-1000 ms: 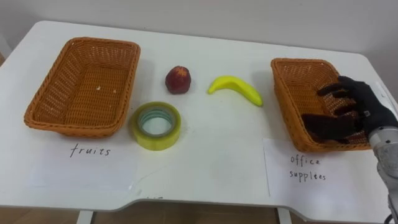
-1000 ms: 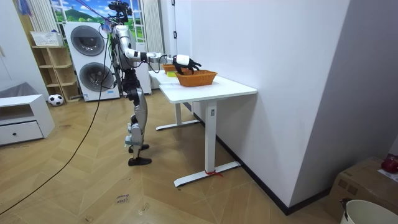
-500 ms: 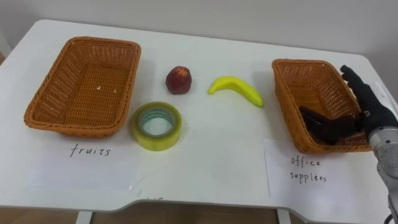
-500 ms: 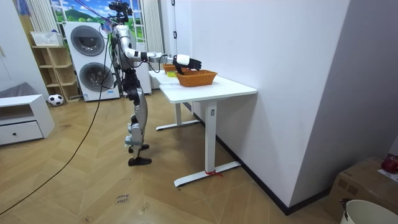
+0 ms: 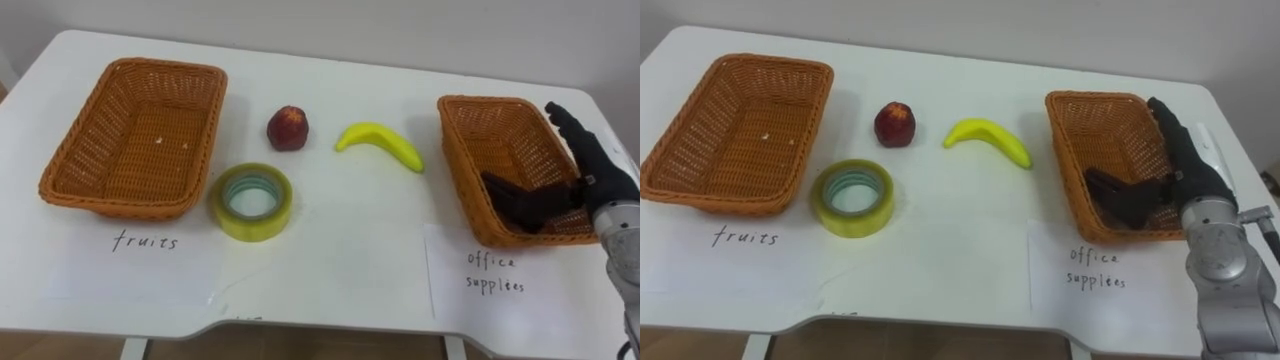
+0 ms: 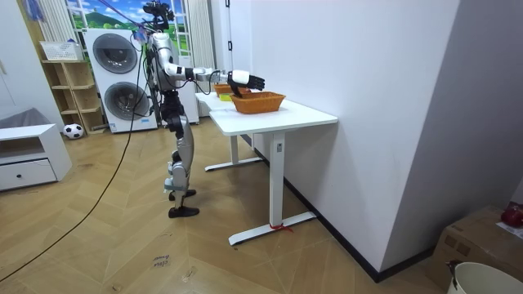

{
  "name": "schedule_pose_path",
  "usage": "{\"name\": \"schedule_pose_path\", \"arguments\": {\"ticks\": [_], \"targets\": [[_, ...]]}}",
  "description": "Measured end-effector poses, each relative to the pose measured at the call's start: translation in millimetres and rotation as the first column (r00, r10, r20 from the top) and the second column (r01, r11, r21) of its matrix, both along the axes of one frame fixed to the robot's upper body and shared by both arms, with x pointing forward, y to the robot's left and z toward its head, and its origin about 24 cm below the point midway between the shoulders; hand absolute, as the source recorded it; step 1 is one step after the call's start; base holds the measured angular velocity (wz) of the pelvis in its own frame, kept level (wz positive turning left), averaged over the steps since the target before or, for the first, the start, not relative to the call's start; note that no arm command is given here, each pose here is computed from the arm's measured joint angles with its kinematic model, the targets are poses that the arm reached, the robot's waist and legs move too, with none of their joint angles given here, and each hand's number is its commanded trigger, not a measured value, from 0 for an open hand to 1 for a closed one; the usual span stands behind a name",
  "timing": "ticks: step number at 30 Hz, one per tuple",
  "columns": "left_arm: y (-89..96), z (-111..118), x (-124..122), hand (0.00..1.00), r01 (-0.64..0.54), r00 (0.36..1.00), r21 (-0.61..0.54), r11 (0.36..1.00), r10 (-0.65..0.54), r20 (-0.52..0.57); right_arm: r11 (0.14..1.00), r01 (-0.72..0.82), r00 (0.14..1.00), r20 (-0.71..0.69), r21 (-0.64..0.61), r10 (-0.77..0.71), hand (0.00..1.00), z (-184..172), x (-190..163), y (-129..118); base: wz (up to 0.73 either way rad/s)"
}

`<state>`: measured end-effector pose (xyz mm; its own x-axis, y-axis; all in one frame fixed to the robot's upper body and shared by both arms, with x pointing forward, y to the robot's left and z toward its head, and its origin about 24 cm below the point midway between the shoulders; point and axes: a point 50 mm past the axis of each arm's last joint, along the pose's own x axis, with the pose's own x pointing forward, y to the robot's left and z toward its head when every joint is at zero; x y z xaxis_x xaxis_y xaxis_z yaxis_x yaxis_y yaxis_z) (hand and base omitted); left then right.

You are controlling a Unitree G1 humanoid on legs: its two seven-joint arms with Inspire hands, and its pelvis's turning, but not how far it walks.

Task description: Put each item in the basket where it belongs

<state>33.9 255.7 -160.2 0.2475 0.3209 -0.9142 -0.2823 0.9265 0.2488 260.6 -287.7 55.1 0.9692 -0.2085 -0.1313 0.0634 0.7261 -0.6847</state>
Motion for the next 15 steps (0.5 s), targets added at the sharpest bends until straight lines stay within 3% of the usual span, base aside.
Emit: {"name": "schedule_pose_path", "arguments": {"ticks": [11,15], "targets": [[0.7,0.3,0.3,0.00,-0.001,1.000,-0.024,1.000,0.002,0.009,0.999,-0.007,0.995,0.098,0.035,0.004,0.00,16.1,2.5,5.7,0.00],[0.2,0.9,2.8,0.00,0.005,1.000,-0.027,1.000,-0.004,0.022,0.998,-0.056,0.978,0.204,0.023,0.050,0.00,41.6,5.1,16.3,0.00]]}}
